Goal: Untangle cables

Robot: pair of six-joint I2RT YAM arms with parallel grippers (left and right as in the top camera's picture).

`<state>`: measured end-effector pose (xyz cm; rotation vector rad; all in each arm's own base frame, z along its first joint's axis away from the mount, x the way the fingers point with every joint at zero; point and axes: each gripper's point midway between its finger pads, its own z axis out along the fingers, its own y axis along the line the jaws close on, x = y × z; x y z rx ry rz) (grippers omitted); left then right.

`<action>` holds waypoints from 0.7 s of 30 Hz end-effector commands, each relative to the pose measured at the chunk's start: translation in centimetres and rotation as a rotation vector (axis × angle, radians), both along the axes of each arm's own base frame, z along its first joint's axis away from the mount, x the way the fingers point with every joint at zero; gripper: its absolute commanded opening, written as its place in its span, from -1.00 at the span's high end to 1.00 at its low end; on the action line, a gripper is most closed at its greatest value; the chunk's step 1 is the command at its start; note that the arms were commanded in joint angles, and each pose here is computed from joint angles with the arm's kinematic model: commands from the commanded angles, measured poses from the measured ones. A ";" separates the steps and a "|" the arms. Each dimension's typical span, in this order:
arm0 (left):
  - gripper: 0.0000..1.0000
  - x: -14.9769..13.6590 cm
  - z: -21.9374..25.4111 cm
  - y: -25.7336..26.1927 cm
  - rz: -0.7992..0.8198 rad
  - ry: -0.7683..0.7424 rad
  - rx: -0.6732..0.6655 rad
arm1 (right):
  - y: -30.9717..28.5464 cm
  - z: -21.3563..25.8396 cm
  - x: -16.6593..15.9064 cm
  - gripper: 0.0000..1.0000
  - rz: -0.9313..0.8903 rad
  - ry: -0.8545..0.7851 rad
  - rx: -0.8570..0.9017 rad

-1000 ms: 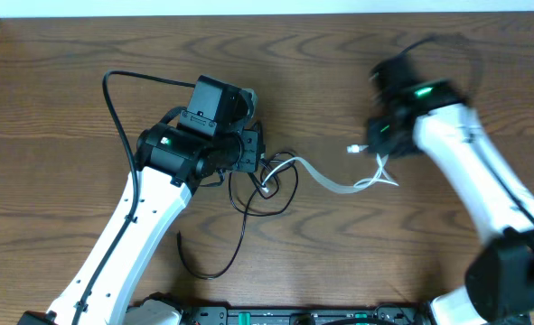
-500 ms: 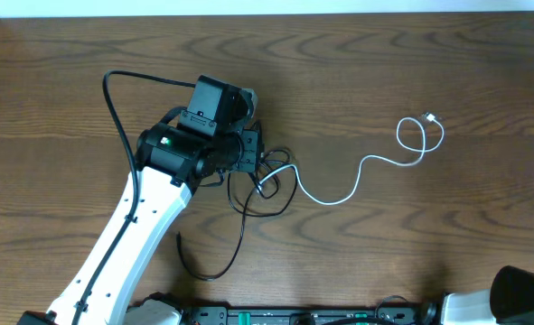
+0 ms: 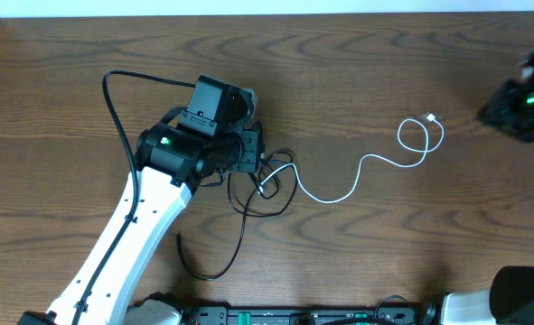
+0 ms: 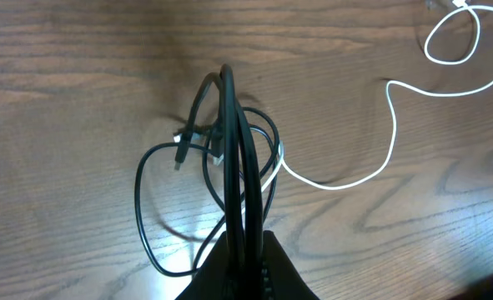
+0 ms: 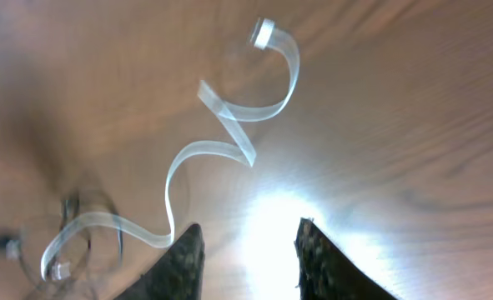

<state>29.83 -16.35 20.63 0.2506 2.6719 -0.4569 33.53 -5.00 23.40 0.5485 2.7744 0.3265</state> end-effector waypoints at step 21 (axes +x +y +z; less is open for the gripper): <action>0.85 0.2 0.2 0.1 -0.006 -0.012 0.012 | 17.5 -20.0 -3.3 0.04 0.242 0.073 0.139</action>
